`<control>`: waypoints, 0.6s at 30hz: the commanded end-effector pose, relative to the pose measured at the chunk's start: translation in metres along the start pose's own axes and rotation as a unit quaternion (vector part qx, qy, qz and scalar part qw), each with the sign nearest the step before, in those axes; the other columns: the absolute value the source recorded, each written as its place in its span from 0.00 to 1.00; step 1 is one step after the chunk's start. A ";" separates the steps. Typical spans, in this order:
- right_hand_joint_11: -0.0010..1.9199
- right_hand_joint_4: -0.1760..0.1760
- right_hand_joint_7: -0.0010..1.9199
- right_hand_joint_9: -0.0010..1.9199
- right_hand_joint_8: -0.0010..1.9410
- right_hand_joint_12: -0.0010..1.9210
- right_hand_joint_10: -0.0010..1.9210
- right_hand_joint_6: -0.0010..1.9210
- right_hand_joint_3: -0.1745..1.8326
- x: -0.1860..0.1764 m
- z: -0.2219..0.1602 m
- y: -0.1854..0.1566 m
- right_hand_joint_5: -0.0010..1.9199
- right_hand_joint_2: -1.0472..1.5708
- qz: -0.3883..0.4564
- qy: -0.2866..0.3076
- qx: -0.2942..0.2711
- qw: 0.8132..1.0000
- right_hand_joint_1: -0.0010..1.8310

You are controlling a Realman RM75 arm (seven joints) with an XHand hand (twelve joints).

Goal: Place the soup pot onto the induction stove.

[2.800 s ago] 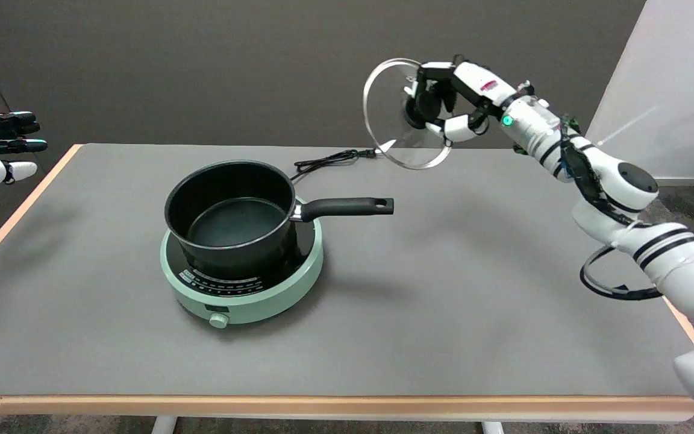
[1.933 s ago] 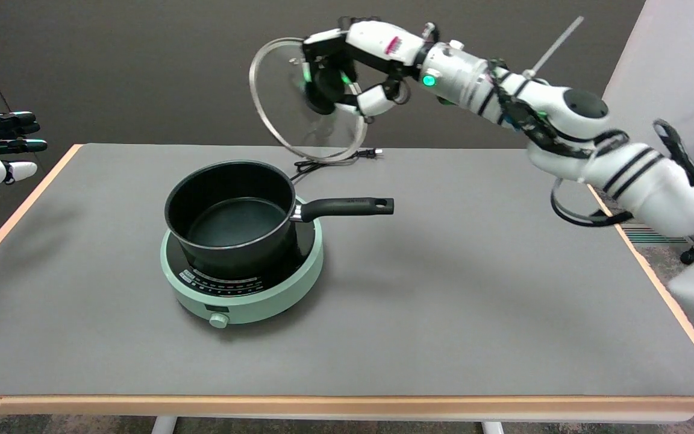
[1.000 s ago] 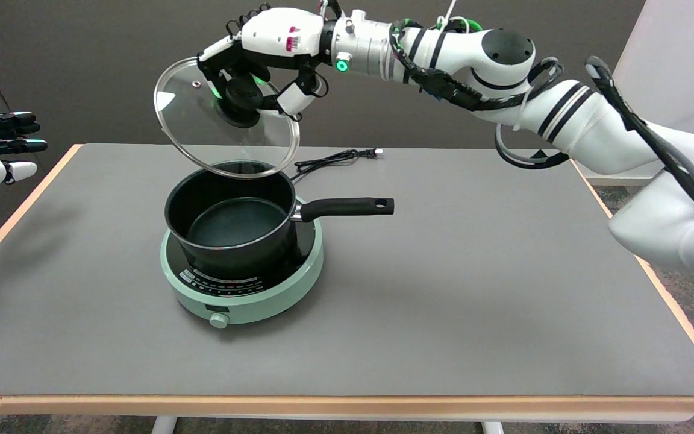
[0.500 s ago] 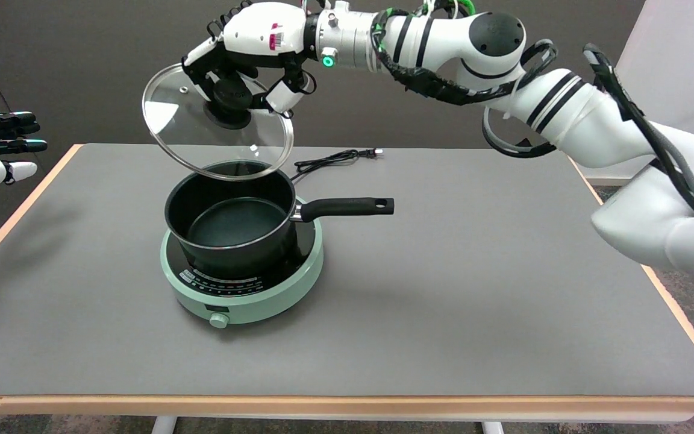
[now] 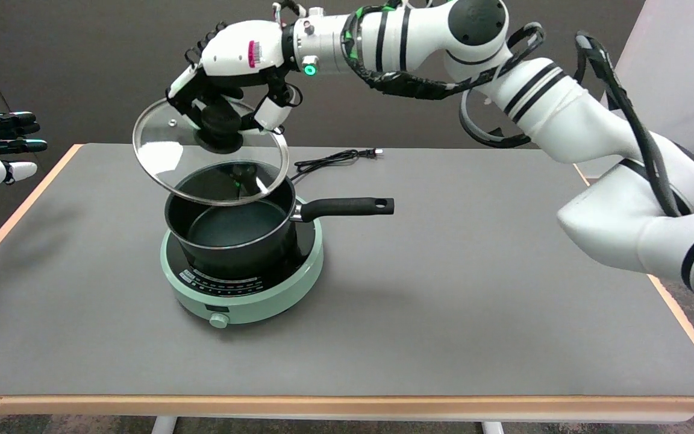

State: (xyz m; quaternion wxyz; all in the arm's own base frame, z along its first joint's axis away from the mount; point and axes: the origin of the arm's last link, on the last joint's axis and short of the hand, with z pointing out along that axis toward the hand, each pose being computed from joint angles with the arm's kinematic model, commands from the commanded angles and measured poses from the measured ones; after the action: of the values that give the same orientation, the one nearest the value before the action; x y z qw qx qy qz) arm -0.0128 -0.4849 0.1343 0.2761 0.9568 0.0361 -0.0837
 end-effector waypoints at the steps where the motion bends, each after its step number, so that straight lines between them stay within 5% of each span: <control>1: 0.31 1.00 0.43 0.40 0.74 0.81 0.98 0.78 0.41 -0.015 0.034 -0.009 0.27 0.74 0.011 -0.090 0.022 0.996 0.74; 18: 0.34 1.00 0.45 0.41 0.72 0.76 0.96 0.78 0.42 -0.048 0.075 -0.003 0.28 0.73 0.039 -0.147 -0.026 0.988 0.74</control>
State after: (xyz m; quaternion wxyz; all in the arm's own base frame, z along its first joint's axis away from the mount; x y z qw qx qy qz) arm -0.0410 -0.5075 0.1052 0.2840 0.9454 -0.0067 -0.1599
